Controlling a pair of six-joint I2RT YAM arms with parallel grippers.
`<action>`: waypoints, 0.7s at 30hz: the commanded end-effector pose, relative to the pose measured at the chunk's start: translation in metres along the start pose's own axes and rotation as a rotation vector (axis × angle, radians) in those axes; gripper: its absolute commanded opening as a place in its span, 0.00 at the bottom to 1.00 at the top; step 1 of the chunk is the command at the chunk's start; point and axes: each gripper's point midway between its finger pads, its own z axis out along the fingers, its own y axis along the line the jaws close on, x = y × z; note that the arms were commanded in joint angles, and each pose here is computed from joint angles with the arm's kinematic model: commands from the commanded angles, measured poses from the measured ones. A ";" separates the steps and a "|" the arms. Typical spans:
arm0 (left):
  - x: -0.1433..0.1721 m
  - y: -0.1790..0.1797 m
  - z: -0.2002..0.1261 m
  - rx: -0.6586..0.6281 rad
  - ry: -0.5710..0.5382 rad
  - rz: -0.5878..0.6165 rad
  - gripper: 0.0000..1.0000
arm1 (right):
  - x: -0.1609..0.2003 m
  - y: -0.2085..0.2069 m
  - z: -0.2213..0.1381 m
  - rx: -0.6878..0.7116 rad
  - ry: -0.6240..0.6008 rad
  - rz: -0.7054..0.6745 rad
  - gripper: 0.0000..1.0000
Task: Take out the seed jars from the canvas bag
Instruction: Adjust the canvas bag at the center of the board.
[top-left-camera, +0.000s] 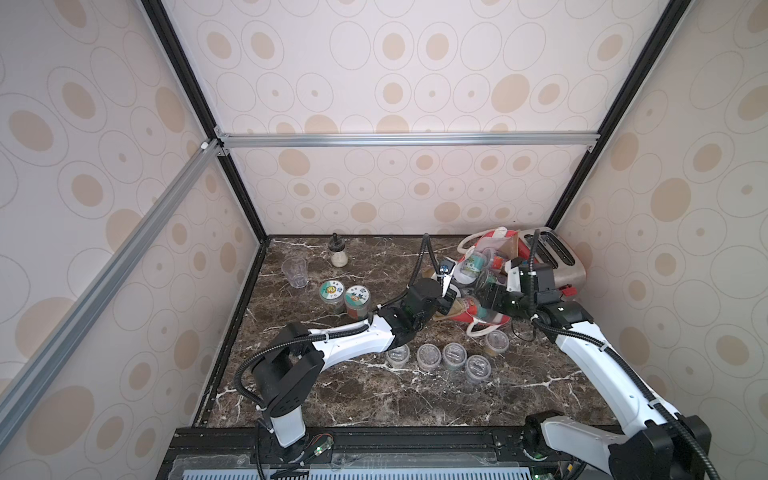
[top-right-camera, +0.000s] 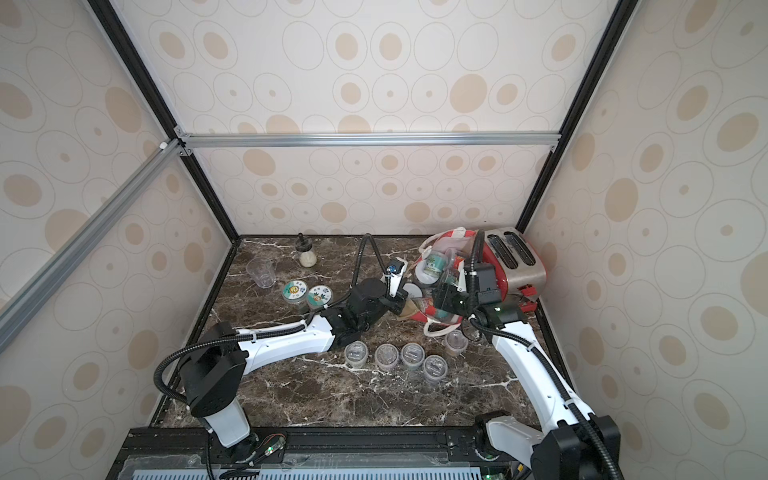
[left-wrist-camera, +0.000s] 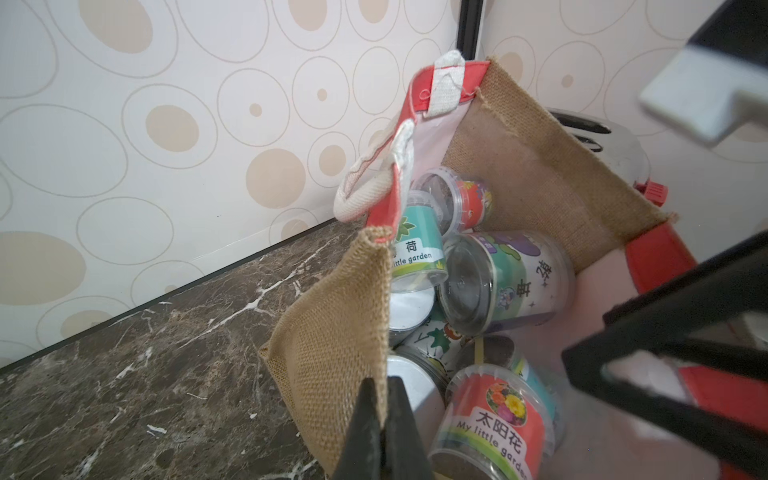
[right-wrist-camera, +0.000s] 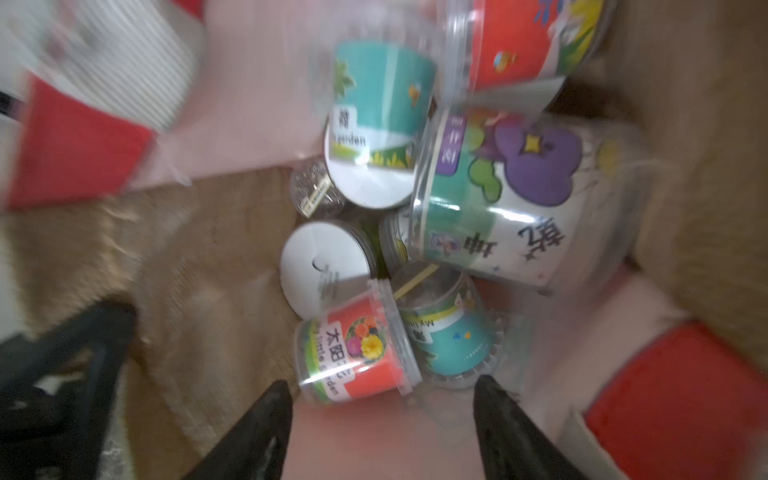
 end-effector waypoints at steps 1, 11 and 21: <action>-0.023 -0.009 -0.013 0.025 -0.066 -0.035 0.00 | -0.024 -0.005 -0.008 0.041 -0.055 -0.001 0.77; -0.017 -0.008 -0.015 0.010 -0.061 -0.024 0.00 | -0.060 0.014 0.027 -0.001 -0.028 0.019 0.77; -0.013 0.004 -0.014 -0.058 -0.053 -0.018 0.00 | -0.062 0.041 0.076 -0.098 0.138 -0.046 0.75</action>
